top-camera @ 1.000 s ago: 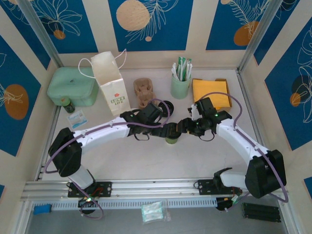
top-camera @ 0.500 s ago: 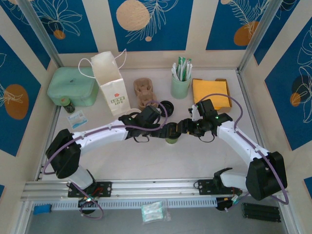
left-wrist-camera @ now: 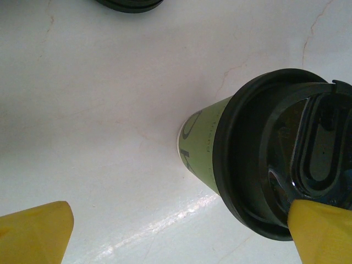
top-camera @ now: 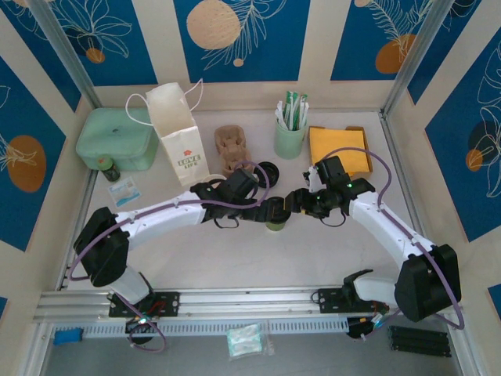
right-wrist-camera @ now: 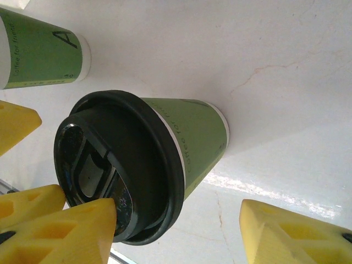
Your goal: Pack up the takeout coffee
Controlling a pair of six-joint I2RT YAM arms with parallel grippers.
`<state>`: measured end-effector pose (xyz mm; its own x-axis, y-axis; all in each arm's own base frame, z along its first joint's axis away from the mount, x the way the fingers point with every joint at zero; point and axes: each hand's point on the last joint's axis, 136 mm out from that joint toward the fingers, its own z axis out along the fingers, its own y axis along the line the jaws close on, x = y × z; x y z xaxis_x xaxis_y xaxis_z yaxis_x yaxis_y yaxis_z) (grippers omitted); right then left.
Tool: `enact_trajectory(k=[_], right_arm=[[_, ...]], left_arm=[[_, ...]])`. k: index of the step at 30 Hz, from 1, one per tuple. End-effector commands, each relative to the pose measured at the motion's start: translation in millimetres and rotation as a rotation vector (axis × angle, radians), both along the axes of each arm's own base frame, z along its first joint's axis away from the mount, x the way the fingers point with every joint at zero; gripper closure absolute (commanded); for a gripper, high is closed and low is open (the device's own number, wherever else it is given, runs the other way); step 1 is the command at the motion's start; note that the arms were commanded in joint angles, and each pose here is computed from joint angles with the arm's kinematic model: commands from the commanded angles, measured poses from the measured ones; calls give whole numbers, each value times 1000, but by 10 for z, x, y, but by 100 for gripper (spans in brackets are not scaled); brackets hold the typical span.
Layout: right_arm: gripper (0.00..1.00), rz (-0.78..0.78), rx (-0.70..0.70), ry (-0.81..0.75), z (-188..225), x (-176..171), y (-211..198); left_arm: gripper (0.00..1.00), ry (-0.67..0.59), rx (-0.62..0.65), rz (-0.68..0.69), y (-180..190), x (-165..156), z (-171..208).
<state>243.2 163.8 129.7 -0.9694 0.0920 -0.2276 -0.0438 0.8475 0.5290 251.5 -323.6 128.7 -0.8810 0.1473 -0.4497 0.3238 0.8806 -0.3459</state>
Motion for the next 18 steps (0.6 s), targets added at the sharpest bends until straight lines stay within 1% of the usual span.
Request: enact_trajectory(k=[1,6,13,18], right_arm=[[37,24,36,-13,171,-42,53],[32,27,16,-64,327,-24,19],[31,64,-53,-104,487,-27,33],[30,115,-143,-103,480,-49,92]], left_arm=[[1,8,43,-17,39,-22,-23],[1,-13,10,-39,-43,4,155],[0,-80,-86,-59,-164,60,633],[1,-148,-128,-27,-34,99,960]])
